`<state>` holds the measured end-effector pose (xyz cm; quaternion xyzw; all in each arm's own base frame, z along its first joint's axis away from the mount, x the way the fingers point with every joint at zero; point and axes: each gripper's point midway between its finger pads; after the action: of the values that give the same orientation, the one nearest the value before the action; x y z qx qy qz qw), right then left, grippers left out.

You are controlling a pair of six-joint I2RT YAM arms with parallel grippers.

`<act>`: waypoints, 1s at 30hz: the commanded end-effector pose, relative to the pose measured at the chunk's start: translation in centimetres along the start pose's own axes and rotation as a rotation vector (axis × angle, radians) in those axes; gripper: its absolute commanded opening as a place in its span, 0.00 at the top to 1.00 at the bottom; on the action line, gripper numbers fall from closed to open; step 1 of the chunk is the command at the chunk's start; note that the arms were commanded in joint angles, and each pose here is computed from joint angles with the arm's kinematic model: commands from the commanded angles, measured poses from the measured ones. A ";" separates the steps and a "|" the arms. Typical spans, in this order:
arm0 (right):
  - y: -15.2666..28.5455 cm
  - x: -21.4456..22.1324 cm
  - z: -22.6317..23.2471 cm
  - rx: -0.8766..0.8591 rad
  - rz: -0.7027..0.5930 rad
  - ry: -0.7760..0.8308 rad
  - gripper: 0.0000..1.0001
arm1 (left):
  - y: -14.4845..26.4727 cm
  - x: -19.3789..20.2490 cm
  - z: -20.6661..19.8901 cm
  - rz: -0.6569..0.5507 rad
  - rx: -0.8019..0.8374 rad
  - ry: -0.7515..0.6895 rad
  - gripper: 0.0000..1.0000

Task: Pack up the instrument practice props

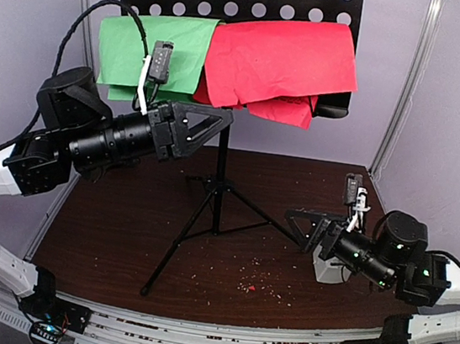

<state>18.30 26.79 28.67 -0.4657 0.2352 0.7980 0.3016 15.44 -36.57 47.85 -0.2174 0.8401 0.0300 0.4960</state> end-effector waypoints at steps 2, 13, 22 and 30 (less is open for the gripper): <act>-0.4 -0.2 0.8 -0.038 -0.003 -0.016 0.02 | 0.0 -2.0 -0.7 -0.042 0.023 0.036 0.36; -1.1 -0.2 3.1 -0.131 0.023 -0.018 0.03 | 0.1 -4.4 -1.7 -0.095 0.064 0.030 0.45; -0.3 -3.0 6.1 -0.246 -0.015 -0.028 0.05 | -0.7 -6.1 -2.6 -0.117 0.099 0.020 0.63; 0.7 -6.9 8.8 -0.325 -0.078 -0.015 0.06 | -0.9 -7.5 -3.3 -0.140 0.121 0.014 0.93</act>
<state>16.05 30.29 34.49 -0.4911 0.1326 0.8242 0.2487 16.64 -36.55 52.98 -0.2331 0.8399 -0.0180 0.4898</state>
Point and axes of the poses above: each gripper's point midway between its finger pads, its own y axis back along the fingers, its own z axis along the line the jaws close on, x = y × z, and after that the axes turned 6 degrees about y, right-handed
